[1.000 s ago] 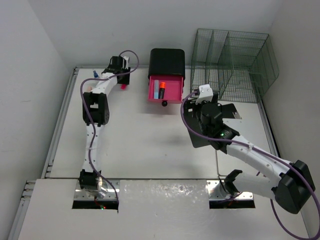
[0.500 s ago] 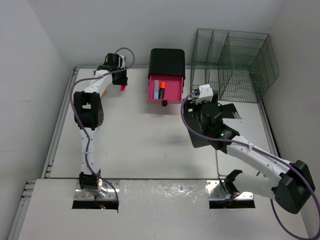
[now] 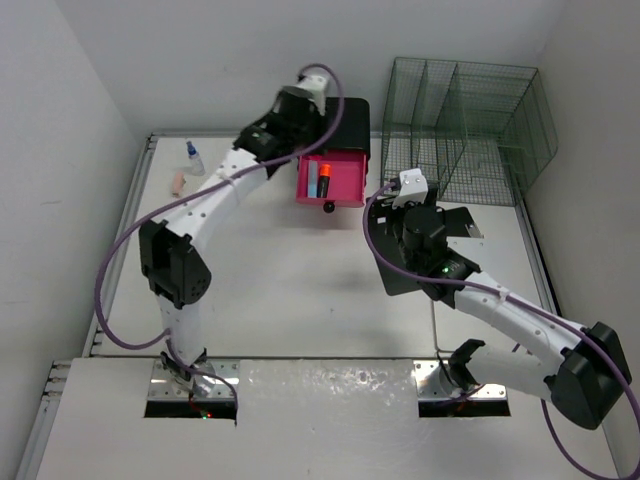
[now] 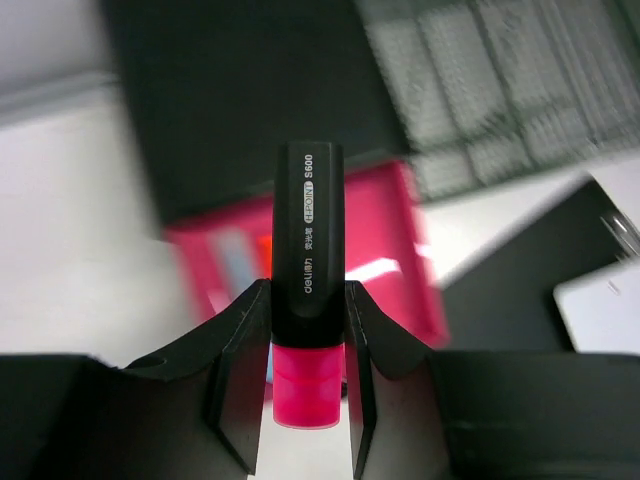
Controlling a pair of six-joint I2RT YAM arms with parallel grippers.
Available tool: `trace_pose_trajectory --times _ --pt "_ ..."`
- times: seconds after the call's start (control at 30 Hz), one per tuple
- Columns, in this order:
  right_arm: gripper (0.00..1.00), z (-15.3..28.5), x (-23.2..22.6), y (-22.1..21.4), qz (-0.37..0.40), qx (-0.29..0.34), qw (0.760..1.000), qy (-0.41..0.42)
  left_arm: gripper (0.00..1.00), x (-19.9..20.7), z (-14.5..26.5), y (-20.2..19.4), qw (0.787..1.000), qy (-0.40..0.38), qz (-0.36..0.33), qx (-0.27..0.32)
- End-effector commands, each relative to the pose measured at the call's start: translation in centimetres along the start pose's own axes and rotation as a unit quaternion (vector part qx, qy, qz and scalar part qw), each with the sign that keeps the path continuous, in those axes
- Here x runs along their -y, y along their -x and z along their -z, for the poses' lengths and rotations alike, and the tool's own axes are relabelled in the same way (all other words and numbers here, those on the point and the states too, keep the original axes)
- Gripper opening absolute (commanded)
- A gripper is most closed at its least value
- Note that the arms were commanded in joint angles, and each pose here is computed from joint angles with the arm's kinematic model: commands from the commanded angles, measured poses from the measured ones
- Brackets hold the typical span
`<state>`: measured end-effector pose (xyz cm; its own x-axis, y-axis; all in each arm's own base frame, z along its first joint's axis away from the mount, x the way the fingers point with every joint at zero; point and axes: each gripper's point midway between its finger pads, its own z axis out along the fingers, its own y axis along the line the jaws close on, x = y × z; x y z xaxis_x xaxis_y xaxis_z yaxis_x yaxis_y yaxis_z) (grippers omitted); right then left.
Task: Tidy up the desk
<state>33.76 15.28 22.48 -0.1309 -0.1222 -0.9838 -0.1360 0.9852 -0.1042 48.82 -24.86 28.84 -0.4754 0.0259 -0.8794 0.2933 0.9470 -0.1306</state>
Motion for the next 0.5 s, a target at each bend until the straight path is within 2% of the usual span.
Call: trace_pose_trajectory --times 0.0,0.2,0.47 --pt "0.95 0.2 0.4 2.0 -0.025 0.034 0.999 -0.005 0.0 2.2 -0.7 -2.7 0.999 0.012 0.019 -0.032" --pt "0.95 0.3 0.5 2.1 -0.027 0.037 0.999 -0.006 0.0 5.0 -2.8 -5.4 0.998 0.007 0.025 -0.059" --pt "0.95 0.2 0.6 1.9 -0.023 0.035 0.999 -0.009 0.0 4.8 -4.5 -8.1 0.995 0.022 0.024 -0.093"
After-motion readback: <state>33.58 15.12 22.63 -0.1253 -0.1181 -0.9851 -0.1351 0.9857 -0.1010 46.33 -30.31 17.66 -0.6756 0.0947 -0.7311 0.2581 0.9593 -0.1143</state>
